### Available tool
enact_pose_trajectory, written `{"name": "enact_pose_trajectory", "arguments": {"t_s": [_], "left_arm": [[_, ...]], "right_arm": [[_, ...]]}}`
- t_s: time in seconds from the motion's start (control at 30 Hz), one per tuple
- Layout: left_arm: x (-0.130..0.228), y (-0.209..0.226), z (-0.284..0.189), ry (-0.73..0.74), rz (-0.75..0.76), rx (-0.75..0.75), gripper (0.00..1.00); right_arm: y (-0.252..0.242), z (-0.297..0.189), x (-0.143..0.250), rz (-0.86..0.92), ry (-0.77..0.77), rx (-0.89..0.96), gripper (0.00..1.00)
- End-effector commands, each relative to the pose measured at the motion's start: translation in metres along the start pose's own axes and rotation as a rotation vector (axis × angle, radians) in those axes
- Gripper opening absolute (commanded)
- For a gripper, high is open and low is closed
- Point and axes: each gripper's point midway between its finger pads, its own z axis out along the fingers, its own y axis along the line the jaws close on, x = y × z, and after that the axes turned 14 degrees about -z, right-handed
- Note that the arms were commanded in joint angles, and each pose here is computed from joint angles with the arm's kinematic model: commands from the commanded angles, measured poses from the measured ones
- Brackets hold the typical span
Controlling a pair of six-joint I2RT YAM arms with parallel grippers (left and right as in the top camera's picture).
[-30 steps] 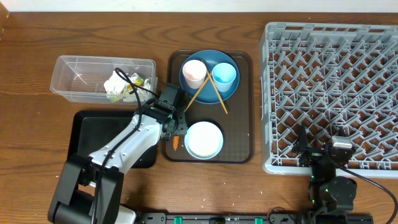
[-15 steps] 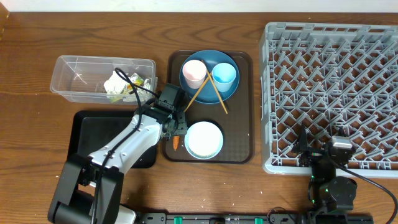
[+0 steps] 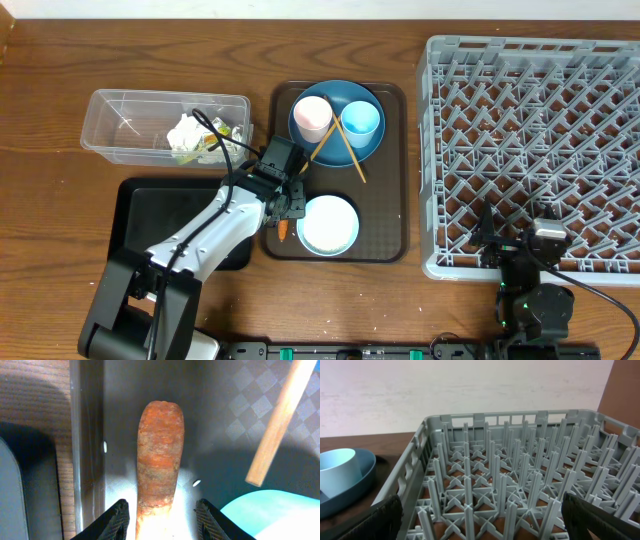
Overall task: Sort waste into correct bins and load items into the dishwasher rack
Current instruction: 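Close the left gripper on the carrot and lift it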
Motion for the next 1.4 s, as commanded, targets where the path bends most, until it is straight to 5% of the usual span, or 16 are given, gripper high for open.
{"name": "enact_pose_trajectory", "arguments": {"t_s": [0.0,0.7,0.87,1.1,1.37], "left_arm": [[0.002,0.005,0.005,0.001,0.015,-0.022,0.46],[0.01,0.017,0.035,0.047,0.016,-0.093,0.45],[0.009,0.016,0.035,0.043,0.016,-0.089,0.4],[0.004,0.012,0.026,0.025,0.015,-0.074,0.19],[-0.01,0.0,-0.01,-0.057,0.012,-0.001,0.14]], "right_arm": [[0.002,0.0,0.0,0.013,0.0,-0.008,0.99],[0.002,0.0,0.0,0.013,0.0,-0.008,0.99],[0.002,0.0,0.0,0.013,0.0,-0.008,0.99],[0.002,0.0,0.0,0.013,0.0,-0.008,0.99],[0.002,0.0,0.0,0.013,0.0,-0.008,0.99]]}}
